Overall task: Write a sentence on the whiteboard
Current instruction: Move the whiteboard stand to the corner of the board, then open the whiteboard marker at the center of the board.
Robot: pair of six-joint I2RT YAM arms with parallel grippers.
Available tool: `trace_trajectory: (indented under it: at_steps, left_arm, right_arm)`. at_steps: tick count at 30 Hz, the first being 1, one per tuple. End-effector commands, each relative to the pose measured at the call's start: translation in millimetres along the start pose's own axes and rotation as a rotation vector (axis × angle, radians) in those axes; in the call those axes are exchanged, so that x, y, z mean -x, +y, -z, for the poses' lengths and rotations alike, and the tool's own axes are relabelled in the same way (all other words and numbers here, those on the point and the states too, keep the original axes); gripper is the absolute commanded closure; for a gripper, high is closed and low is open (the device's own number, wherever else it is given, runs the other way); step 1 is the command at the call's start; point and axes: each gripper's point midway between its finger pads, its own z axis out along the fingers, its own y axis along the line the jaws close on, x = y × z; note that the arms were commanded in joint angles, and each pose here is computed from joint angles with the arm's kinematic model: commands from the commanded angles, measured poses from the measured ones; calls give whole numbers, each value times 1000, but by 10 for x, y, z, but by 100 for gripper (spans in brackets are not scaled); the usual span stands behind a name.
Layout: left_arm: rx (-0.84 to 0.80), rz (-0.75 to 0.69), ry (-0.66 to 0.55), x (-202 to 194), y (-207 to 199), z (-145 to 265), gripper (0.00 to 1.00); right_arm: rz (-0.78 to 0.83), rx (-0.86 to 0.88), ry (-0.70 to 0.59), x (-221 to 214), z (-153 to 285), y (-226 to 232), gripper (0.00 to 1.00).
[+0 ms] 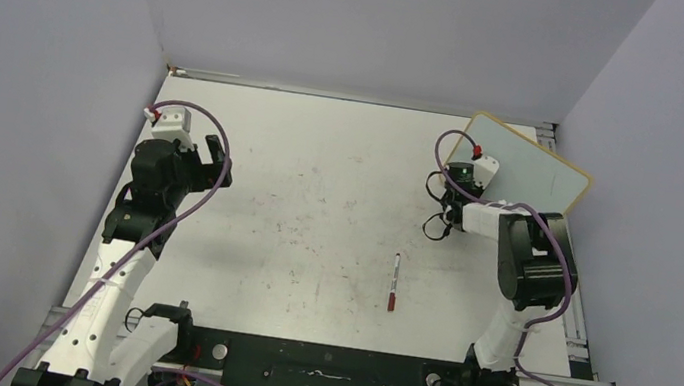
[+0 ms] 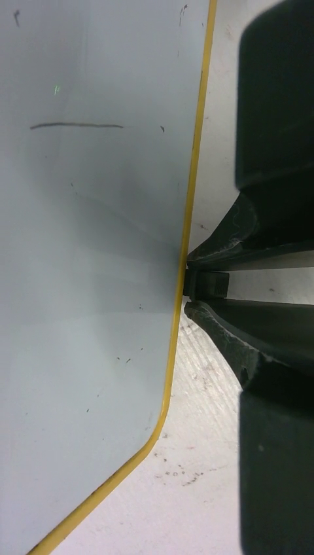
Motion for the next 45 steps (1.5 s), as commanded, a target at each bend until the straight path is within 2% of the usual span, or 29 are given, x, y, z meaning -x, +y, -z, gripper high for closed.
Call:
trace_trajectory:
  at_steps: [1, 12, 20, 21, 23, 28, 31, 33, 37, 45]
  left_arm:
    - [-29, 10, -56, 156, -68, -15, 4]
    - [-32, 12, -55, 151, -74, -14, 4]
    - [-34, 11, -53, 146, -83, -12, 4]
    - [-36, 11, -53, 144, -88, -11, 4]
    - [-31, 11, -52, 142, -80, -14, 4]
    - [72, 19, -54, 147, 83, -9, 4]
    - [132, 26, -61, 174, 174, 4, 4]
    - [122, 26, -55, 146, 162, 2, 4]
    - [31, -14, -20, 42, 11, -38, 4]
    - [-118, -107, 97, -332, -499, -2, 3]
  right_arm:
    - [12, 81, -37, 62, 140, 290, 95]
    - [51, 181, 8, -280, 503, 644, 95]
    - [88, 220, 23, -445, 609, 838, 94]
    - [92, 223, 25, -457, 621, 851, 92]
    - [98, 225, 25, -467, 646, 866, 83]
    - [123, 248, 35, -451, 751, 875, 42]
    - [138, 252, 35, -407, 877, 826, 30]
    - [151, 256, 46, -395, 999, 768, 26]
    - [190, 296, 105, -461, 1296, 686, 24]
    - [309, 359, 308, -878, 1869, 516, 30]
